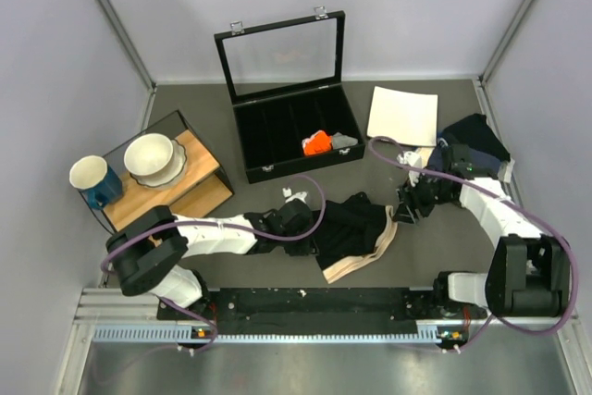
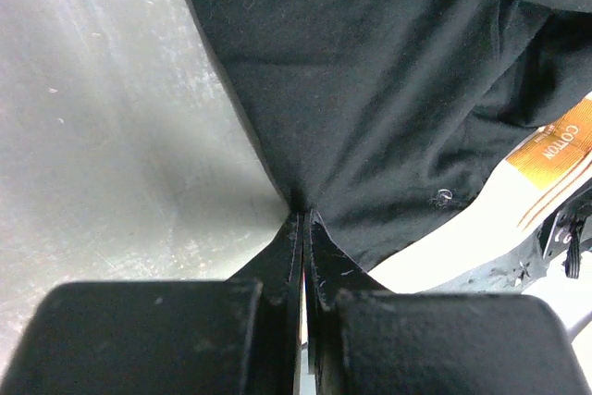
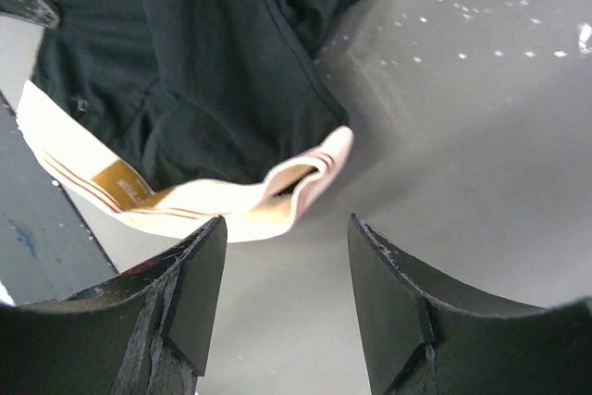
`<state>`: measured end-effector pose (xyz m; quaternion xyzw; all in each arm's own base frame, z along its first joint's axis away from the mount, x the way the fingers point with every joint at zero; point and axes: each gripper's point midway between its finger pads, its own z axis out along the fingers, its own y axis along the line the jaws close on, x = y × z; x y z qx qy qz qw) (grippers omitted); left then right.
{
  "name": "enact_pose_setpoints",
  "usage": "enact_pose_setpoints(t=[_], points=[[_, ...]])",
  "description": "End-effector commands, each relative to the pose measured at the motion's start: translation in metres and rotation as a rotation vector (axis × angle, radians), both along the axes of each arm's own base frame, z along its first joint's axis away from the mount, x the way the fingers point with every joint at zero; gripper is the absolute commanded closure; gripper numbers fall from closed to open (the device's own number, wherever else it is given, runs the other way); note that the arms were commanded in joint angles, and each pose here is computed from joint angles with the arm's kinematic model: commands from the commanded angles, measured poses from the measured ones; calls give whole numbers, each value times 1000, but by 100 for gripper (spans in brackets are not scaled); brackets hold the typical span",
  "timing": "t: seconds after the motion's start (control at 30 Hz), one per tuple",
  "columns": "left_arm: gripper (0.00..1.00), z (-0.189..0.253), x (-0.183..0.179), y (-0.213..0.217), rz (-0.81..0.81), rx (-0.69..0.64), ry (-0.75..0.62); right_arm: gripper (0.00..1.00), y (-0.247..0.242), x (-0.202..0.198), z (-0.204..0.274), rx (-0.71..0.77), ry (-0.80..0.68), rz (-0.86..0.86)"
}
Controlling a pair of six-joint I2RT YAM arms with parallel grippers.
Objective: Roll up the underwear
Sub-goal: Flatten out the underwear at the center of the board.
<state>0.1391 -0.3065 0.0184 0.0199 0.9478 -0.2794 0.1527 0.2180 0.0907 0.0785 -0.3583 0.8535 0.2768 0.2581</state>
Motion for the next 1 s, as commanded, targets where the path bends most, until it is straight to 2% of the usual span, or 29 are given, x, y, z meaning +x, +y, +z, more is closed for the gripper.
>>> enact_pose_setpoints(t=[0.0, 0.07, 0.13, 0.3, 0.47, 0.57, 0.6, 0.67, 0.9, 0.97], points=[[100, -19, -10, 10, -19, 46, 32, 44, 30, 14, 26, 115, 16, 4], [100, -18, -10, 7, -28, 36, 29, 44, 38, 14, 31, 140, 39, -1], [100, -19, -11, 5, -37, 25, 30, 43, 35, 24, 29, 113, 46, -76], [100, -14, -11, -2, -54, -19, 21, 42, 20, 41, 0, -35, 33, -226], [100, -7, -11, -4, -71, -43, 1, 45, 27, 40, -21, -81, 113, -221], [100, -2, -12, -6, -89, -66, -9, 69, 38, 29, -28, -82, 182, -171], [100, -1, -14, -6, -95, -72, -9, 86, 40, 32, -22, -84, 177, -160], [100, 5, -14, -10, -113, -112, -28, 100, 41, 34, -12, -95, 162, -151], [100, 51, -31, -37, -289, -349, -94, 100, 31, 89, 79, -124, -207, -176], [100, 64, -32, -48, -332, -380, -110, 100, 29, 97, 91, -133, -251, -181]])
